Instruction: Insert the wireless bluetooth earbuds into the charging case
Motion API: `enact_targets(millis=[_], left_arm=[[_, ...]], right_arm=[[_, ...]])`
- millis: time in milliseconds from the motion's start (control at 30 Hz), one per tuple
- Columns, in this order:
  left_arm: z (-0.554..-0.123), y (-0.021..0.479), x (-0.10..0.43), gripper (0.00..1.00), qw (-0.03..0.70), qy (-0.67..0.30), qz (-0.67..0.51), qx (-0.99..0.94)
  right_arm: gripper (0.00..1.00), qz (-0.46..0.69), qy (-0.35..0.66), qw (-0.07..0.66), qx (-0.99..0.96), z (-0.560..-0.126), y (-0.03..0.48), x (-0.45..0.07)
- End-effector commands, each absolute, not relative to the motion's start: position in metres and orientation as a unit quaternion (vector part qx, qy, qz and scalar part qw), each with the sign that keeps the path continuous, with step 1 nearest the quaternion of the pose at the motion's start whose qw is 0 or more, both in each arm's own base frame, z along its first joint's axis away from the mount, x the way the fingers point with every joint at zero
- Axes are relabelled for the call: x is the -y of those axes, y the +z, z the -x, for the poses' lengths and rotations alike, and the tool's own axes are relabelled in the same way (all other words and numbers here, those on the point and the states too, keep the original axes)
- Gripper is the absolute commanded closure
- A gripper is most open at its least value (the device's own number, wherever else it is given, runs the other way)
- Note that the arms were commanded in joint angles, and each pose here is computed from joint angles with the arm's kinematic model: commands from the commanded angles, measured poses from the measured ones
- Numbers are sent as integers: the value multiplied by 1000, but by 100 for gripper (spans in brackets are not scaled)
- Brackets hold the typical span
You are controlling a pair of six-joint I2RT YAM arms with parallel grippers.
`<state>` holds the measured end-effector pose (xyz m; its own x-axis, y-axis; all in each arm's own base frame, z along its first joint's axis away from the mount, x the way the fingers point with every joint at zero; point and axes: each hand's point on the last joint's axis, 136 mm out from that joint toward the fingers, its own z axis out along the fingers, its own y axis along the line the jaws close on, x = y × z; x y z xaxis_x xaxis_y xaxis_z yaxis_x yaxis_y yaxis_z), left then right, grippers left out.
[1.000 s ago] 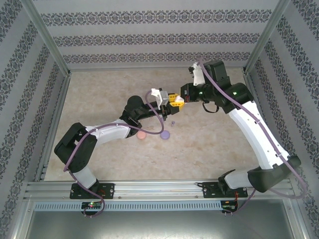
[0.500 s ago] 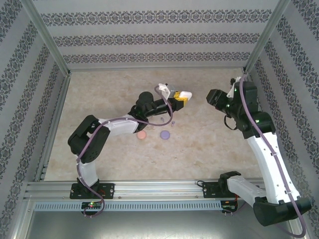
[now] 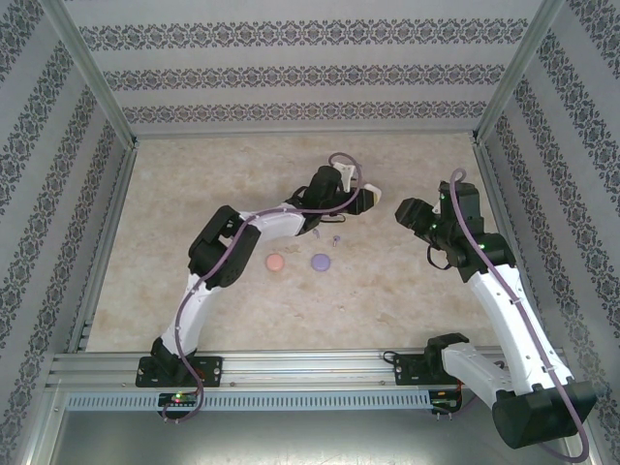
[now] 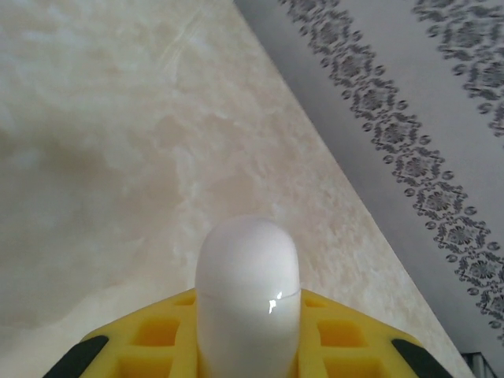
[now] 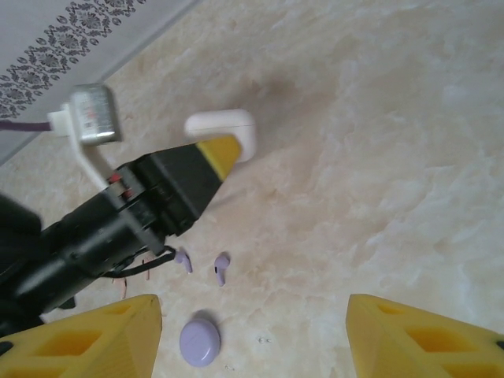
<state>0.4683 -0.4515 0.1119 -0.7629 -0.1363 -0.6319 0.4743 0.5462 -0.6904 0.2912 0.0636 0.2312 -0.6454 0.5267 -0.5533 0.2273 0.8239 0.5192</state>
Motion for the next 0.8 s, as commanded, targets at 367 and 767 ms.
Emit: enact_targets(millis=[367,767], left_arm=[[-469,34,445,74,184,-380,19,-906],[-464,64,408,9,204,-284,-2,-937]], right_arm=[[35,-203,216,384,-875,-296,252,-64],[27,-200,208,397,-871,-293,272,-60]])
